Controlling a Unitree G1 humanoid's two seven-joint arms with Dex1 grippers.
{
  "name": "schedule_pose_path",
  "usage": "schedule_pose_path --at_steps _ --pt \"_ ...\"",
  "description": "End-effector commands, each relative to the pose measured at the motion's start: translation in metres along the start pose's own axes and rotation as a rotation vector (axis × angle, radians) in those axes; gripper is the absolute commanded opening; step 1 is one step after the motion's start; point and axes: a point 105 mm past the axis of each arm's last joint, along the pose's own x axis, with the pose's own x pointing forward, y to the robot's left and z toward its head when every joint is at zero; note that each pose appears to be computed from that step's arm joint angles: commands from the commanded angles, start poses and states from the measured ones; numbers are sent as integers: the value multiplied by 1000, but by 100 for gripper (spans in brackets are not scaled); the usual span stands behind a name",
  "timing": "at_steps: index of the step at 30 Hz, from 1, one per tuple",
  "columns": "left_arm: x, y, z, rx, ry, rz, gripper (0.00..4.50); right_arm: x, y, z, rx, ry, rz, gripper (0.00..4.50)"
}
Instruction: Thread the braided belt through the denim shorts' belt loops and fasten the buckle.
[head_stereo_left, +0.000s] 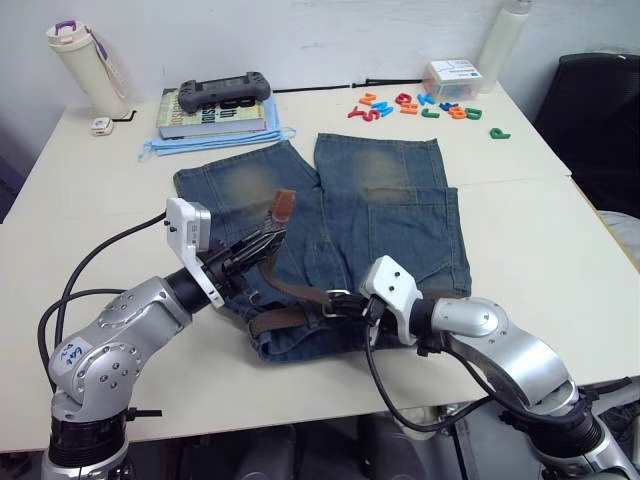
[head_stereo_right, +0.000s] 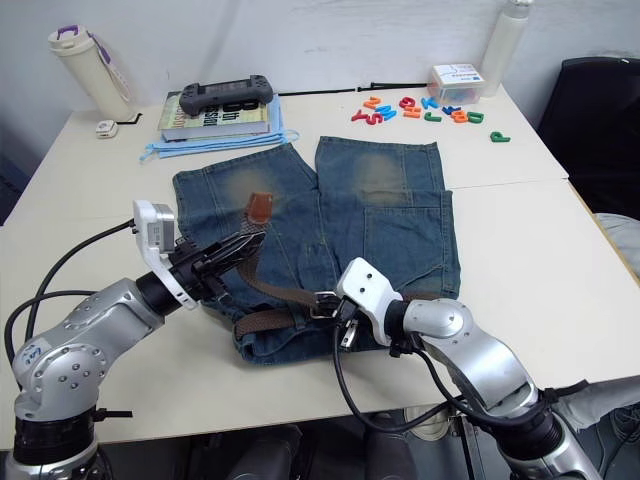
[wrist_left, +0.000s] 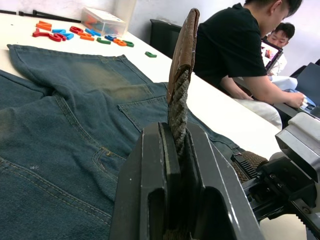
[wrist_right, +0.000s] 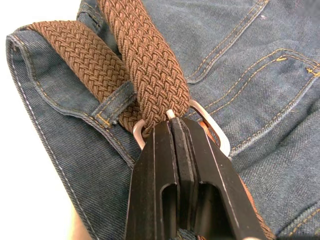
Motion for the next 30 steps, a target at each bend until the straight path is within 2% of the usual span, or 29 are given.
schedule_pose_path --at_steps 1,12,30 --pt "1 -11 12 45 -40 -40 0 -5 -4 8 -29 -28 -9 12" --pt "2 -10 11 45 -36 -35 0 -16 -14 21 -23 -78 -22 12" --pt "2 -11 12 48 -41 -34 0 -2 -8 3 -28 -10 0 12"
